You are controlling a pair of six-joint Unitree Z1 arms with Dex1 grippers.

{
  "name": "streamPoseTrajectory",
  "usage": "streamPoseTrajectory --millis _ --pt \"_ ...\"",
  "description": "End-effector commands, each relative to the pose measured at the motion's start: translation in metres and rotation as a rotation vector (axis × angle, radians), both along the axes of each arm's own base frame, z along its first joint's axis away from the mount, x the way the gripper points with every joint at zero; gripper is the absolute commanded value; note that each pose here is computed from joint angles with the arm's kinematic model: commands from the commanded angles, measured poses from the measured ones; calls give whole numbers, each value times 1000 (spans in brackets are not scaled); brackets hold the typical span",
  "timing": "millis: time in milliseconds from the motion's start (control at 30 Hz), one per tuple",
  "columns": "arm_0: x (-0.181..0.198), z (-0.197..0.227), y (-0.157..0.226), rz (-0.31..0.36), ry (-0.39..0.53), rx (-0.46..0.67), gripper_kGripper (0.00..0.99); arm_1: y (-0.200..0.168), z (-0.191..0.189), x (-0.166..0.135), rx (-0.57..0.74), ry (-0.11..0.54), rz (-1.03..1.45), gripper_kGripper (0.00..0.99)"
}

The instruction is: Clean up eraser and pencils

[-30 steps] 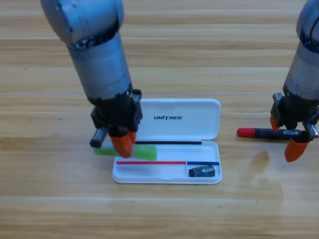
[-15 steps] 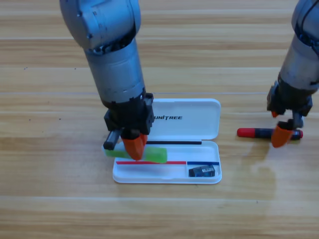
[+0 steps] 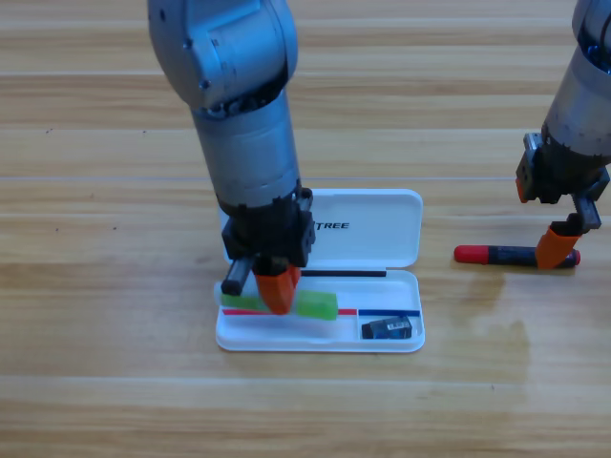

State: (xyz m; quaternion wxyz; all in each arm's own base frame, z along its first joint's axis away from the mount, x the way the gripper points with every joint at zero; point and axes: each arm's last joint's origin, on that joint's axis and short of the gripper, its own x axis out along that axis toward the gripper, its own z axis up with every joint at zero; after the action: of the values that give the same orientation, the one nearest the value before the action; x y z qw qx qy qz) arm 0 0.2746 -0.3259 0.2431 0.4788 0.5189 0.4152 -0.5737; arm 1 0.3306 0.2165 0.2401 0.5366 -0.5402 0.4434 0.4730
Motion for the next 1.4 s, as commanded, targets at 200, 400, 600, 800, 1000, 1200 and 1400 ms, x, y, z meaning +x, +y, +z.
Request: streamPoseTrajectory --millis 200,400,600,800,1000,1200,1400 --pt "-1 -35 -20 -6 55 56 0 -3 -44 14 -42 98 45 888" --pt "2 -37 -23 1 51 51 0 -1 -53 15 -48 123 80 888" --pt "4 -38 -25 8 52 54 0 1 -67 20 -64 148 79 839" --pt "4 -39 -25 10 52 61 0 5 -79 26 -77 160 79 824" --pt "3 -37 -24 9 53 65 0 8 -85 31 -84 160 83 769" --pt "3 -38 -23 7 52 69 0 10 -93 35 -92 170 95 482" --pt "3 -39 -23 7 55 73 0 9 -95 37 -97 177 107 137"
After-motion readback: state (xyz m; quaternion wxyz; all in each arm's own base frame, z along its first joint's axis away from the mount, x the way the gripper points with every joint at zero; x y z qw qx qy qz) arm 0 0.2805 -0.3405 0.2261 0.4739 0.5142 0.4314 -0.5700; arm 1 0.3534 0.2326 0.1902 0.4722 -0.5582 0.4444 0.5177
